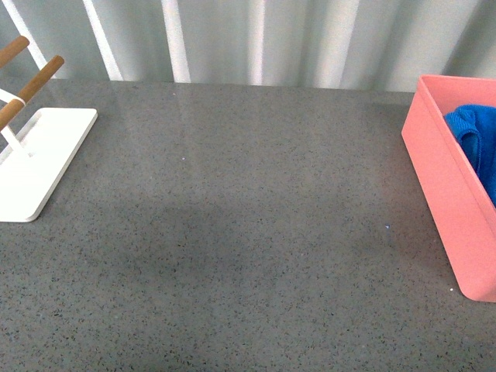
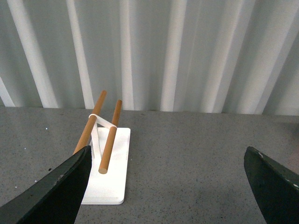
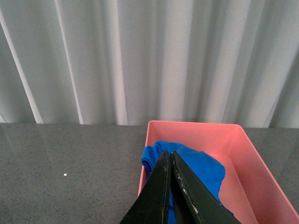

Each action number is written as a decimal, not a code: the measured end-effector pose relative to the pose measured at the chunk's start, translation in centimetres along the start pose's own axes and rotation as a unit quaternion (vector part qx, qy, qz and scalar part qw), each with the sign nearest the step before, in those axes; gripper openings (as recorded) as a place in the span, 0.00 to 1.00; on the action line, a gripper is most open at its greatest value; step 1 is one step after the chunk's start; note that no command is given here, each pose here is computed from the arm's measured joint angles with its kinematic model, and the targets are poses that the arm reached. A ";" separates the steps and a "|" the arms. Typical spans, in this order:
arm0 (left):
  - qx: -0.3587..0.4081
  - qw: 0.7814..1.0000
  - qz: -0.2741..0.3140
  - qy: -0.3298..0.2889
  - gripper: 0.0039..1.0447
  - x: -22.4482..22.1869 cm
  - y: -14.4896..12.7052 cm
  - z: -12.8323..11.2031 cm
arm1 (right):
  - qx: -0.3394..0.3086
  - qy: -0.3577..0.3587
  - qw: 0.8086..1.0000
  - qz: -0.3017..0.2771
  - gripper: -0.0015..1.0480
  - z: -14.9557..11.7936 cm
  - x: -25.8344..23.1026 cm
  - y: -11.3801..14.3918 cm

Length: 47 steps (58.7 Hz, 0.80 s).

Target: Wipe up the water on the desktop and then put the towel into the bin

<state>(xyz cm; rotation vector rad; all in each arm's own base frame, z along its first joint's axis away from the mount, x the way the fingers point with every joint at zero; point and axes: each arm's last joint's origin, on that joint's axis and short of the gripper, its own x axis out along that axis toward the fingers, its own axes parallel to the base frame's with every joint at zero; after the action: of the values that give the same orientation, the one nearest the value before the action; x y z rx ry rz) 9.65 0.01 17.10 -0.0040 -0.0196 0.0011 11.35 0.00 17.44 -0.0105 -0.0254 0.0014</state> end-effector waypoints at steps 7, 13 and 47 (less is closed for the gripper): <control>0.000 1.000 0.000 0.000 0.94 0.0 0.0 0.0 | 0.000 0.000 1.000 0.000 0.03 0.0 -0.3 0.0; 0.000 1.000 0.000 0.000 0.94 0.0 0.0 0.0 | 0.000 0.000 1.000 0.000 0.03 0.0 -0.4 0.0; 0.000 1.000 0.000 0.000 0.94 0.0 0.0 0.0 | 0.000 0.003 1.000 -0.001 0.13 -0.3 -1.7 0.0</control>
<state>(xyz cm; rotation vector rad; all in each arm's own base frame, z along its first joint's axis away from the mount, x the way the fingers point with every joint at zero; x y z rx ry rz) 9.65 0.01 17.10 -0.0044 -0.0200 0.0011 9.65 0.00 17.11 -0.0101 -0.0200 0.0003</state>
